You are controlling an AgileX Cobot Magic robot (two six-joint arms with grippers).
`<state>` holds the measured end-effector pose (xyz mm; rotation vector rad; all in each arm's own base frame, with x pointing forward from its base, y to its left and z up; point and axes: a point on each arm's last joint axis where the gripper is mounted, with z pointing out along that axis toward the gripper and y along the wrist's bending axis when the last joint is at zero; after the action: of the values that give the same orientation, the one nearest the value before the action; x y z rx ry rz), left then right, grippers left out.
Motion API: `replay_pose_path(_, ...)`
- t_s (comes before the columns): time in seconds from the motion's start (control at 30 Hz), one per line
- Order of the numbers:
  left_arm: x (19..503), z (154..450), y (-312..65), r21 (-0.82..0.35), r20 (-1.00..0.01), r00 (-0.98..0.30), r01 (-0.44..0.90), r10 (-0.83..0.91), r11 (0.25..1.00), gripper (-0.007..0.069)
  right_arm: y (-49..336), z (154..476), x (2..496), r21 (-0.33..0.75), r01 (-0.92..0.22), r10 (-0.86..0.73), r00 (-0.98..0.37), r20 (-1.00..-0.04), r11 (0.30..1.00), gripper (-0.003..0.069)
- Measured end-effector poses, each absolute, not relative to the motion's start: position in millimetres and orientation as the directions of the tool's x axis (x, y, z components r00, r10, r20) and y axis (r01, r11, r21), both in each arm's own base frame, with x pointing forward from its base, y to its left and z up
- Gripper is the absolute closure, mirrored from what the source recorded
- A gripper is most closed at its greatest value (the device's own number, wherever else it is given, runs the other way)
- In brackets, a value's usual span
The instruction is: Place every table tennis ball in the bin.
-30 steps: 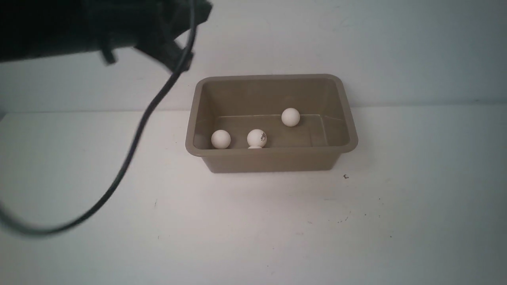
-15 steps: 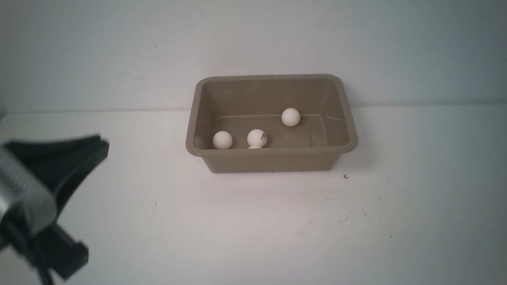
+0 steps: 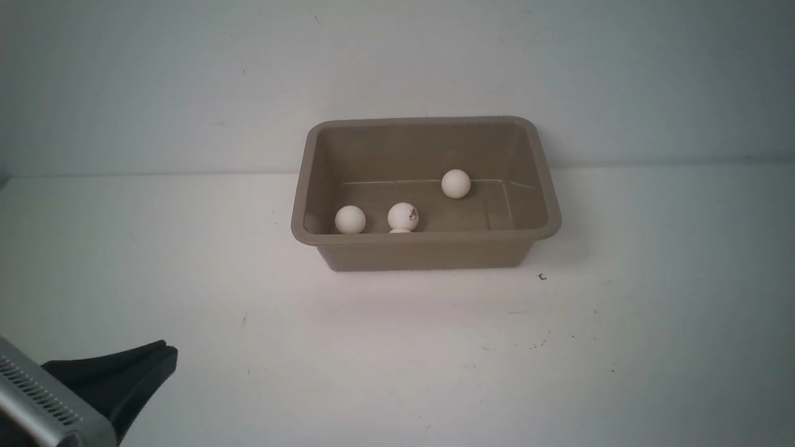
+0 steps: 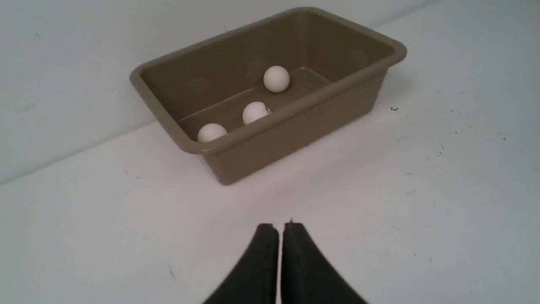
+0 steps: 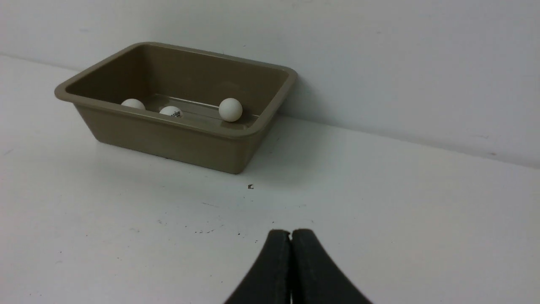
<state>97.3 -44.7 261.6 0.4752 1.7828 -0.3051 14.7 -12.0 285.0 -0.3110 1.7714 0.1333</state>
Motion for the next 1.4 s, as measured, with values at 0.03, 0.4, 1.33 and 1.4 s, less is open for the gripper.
replay_pose_path(0.03, 98.8, 263.8, -43.0, 0.017, -0.972, -0.204, 0.441, 0.119, 0.897, 0.0629, -12.1, 285.0, 14.8, -0.078, -0.279, -0.136, -0.194, -0.972, 0.957, 0.0676)
replay_pose_path(0.4, 104.2, 275.9, -35.0, -0.458, -0.883, -0.243, 0.257, -0.402, 0.851, 0.0629, -12.6, 285.1, 14.9, -0.083, -0.274, -0.14, -0.192, -0.971, 0.958, 0.0676)
replay_pose_path(1.33, 61.4, 238.8, 0.3, -0.047, -0.996, 0.082, 0.002, -0.047, 0.999, 0.0629, -12.7, 285.0, 15.1, -0.087, -0.272, -0.143, -0.19, -0.971, 0.958, 0.0676)
replay_pose_path(1.4, 58.4, 230.7, 0.5, -0.045, -0.995, 0.092, 0.0, -0.045, 0.999, 0.0629, -12.7, 285.0, 15.1, -0.087, -0.272, -0.142, -0.19, -0.971, 0.958, 0.0676)
